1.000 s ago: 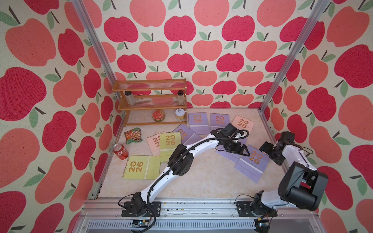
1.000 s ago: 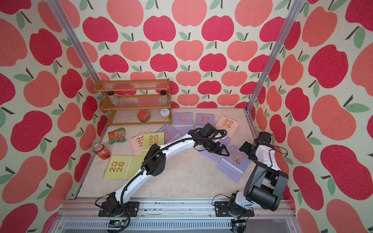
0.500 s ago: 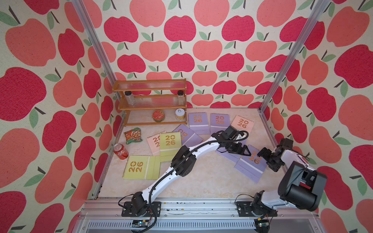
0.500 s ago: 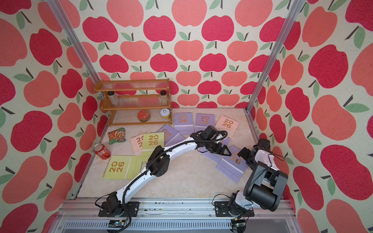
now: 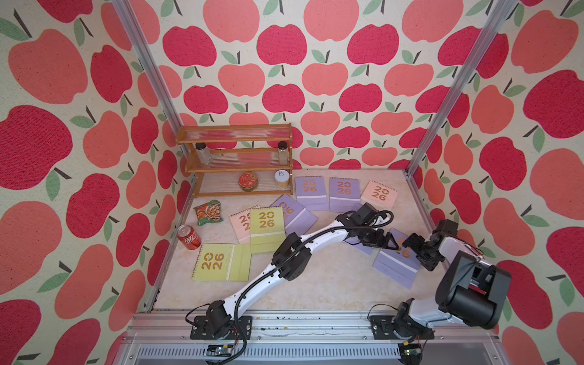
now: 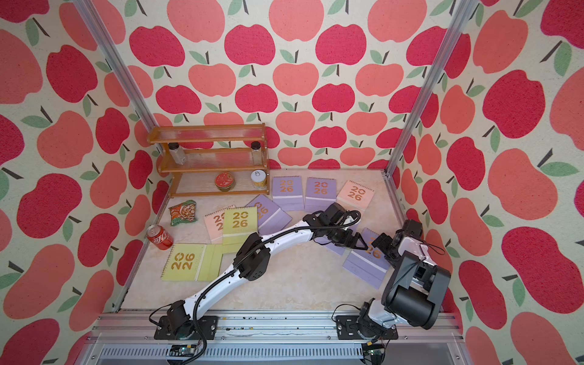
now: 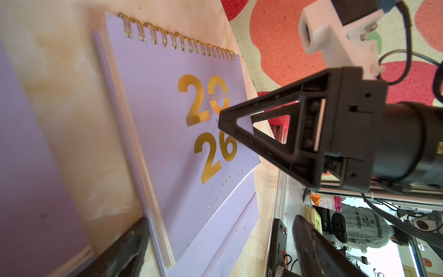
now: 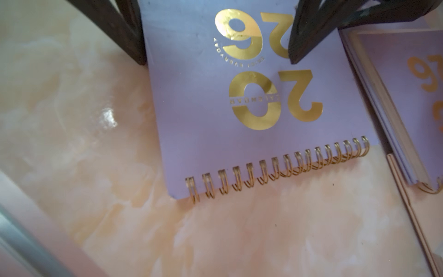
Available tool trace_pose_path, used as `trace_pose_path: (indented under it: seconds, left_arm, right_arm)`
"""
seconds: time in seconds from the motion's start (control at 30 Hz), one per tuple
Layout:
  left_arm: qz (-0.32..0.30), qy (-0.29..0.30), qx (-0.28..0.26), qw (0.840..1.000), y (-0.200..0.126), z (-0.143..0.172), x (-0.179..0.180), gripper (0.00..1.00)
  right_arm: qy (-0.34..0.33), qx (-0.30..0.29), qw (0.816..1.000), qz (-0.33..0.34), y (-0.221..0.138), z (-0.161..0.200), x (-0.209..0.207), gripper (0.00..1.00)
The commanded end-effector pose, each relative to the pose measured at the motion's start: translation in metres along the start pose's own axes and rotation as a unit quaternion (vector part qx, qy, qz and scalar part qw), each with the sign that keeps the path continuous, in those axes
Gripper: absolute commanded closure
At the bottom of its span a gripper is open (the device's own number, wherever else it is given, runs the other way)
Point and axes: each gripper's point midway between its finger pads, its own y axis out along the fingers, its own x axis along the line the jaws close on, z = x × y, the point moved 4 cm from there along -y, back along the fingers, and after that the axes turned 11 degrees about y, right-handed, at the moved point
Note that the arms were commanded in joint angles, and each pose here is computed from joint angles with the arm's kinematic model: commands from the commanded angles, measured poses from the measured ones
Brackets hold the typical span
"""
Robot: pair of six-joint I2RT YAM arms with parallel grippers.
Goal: Stack the calendars
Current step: Pick up the calendar at the center of the board.
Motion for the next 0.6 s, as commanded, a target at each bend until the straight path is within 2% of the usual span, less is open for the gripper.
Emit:
trace_pose_path:
  seconds: [0.0,0.23,0.57]
  left_arm:
    - [0.01,-0.018,0.019,1.0,0.022,0.018,0.005,0.09]
    - [0.008,-0.026,0.022,0.999,0.022,0.02,0.01,0.09]
    - [0.01,-0.037,0.028,0.999,0.021,0.023,0.016,0.09]
  right_arm:
    - [0.008,0.04,0.999,-0.024,0.013,0.014,0.002,0.08]
    - [-0.003,0.061,0.992,-0.108,0.015,0.02,0.023,0.17]
    - [-0.023,0.032,0.984,-0.171,-0.016,0.014,0.044,0.26]
